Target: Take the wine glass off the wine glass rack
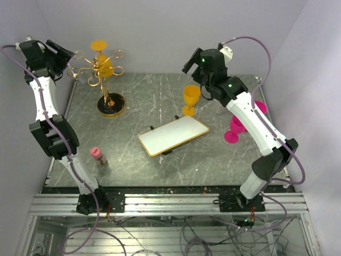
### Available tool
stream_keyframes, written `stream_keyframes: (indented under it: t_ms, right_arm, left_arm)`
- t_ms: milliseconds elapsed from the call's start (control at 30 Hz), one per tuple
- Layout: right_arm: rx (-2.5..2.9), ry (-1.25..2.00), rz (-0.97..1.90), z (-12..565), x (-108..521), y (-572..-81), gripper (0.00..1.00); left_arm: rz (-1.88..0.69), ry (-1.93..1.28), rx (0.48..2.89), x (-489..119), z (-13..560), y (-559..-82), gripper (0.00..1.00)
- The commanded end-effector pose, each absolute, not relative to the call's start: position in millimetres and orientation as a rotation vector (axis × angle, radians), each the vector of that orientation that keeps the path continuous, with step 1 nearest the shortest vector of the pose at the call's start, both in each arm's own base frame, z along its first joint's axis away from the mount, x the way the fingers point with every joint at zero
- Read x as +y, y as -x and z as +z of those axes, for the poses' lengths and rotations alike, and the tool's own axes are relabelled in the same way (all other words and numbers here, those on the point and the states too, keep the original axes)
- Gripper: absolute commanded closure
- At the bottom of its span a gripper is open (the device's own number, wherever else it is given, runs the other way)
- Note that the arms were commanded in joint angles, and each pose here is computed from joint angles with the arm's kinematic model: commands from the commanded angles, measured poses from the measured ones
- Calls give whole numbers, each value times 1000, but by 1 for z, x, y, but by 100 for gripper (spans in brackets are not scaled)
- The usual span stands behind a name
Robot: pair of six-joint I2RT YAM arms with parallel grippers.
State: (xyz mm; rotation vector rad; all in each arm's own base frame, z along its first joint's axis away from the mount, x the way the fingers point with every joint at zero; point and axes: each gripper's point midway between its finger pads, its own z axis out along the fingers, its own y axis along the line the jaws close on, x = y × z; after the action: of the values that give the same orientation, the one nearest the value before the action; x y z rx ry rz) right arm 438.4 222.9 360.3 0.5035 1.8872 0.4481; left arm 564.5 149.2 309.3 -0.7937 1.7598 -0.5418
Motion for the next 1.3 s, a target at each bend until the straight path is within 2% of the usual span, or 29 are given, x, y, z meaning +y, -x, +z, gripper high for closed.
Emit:
stream_keyframes:
  t_ms: [0, 133, 233, 333, 433, 600, 800, 1033, 1267]
  right_arm:
    - [1849, -530, 432, 366, 215, -439, 2]
    - [1851, -533, 437, 363, 215, -438, 3]
    - [1849, -539, 439, 363, 215, -438, 2]
    - [1849, -541, 436, 364, 213, -436, 2]
    - [1838, -550, 429, 367, 209, -433, 2]
    - [1816, -562, 434, 374, 203, -428, 2]
    - [1805, -571, 435, 377, 199, -425, 2]
    - [1809, -581, 422, 372, 196, -423, 2]
    - [1805, -590, 406, 370, 192, -421, 2]
  left_arm:
    - [-574, 738, 1699, 146, 335, -579, 20]
    - [-563, 738, 1701, 145, 335, -586, 31]
    - [-521, 730, 1712, 143, 336, -588, 43]
    - [-513, 727, 1724, 143, 335, -589, 49]
    - [-505, 736, 1732, 143, 332, -589, 64]
    - [-513, 723, 1738, 138, 334, -589, 69]
    - [-481, 718, 1730, 139, 347, -581, 87]
    - [-500, 712, 1704, 133, 365, -570, 93]
    - [-644, 733, 1648, 120, 376, -573, 93]
